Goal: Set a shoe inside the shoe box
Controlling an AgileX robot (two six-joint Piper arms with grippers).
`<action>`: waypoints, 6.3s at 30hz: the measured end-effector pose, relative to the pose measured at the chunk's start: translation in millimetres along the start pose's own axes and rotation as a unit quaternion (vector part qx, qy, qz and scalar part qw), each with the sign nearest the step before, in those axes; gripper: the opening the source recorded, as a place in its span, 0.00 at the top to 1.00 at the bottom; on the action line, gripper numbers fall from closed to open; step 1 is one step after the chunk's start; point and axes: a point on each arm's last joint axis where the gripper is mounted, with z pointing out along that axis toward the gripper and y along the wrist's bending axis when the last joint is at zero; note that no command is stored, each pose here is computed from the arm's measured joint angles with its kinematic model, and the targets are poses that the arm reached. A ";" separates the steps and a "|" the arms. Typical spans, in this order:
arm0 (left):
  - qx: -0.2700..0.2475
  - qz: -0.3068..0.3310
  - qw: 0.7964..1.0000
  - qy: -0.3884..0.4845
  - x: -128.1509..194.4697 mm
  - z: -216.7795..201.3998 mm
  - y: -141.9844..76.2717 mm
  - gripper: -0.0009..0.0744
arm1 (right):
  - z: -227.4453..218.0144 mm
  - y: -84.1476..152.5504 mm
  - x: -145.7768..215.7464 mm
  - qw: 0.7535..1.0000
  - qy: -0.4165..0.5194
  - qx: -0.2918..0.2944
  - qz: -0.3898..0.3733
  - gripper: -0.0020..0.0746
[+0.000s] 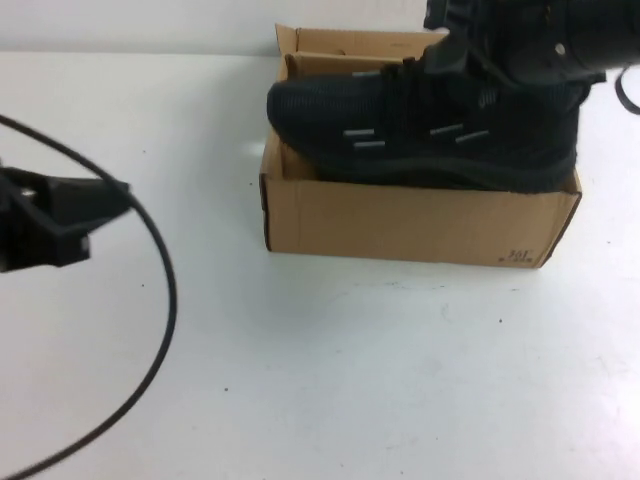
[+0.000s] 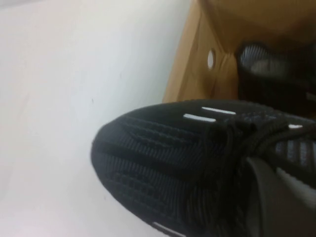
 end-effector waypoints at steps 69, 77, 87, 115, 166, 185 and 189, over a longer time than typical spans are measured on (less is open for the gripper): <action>-0.085 0.060 0.993 -0.064 -6.4 -65.7 -42.5 0.99 | 133.8 -104.6 8.6 0.988 0.144 0.011 0.063 0.46; -0.128 0.154 0.980 -0.008 -5.2 -70.8 -37.7 0.99 | 103.9 -97.0 -1.7 0.989 0.139 0.051 -0.014 0.23; -0.227 0.128 0.961 -0.089 -22.9 -79.9 -23.5 0.99 | -6.0 -42.6 -33.8 0.986 0.032 0.057 -0.153 0.62; -0.179 0.105 0.937 -0.281 83.6 -116.0 -70.7 0.99 | -195.0 -77.2 206.2 0.936 -0.229 0.075 -0.257 0.99; -0.222 0.077 0.946 -0.222 159.4 -95.0 -40.2 0.99 | -164.7 -105.5 291.8 0.966 -0.234 -0.102 -0.049 0.99; -0.241 0.075 0.965 -0.071 208.6 -71.1 -23.6 0.99 | -161.4 -103.1 300.8 0.975 -0.183 -0.115 -0.058 0.99; -0.241 0.075 0.965 -0.071 208.6 -71.1 -23.6 0.99 | -161.3 -103.0 301.0 0.975 -0.182 -0.116 -0.058 0.99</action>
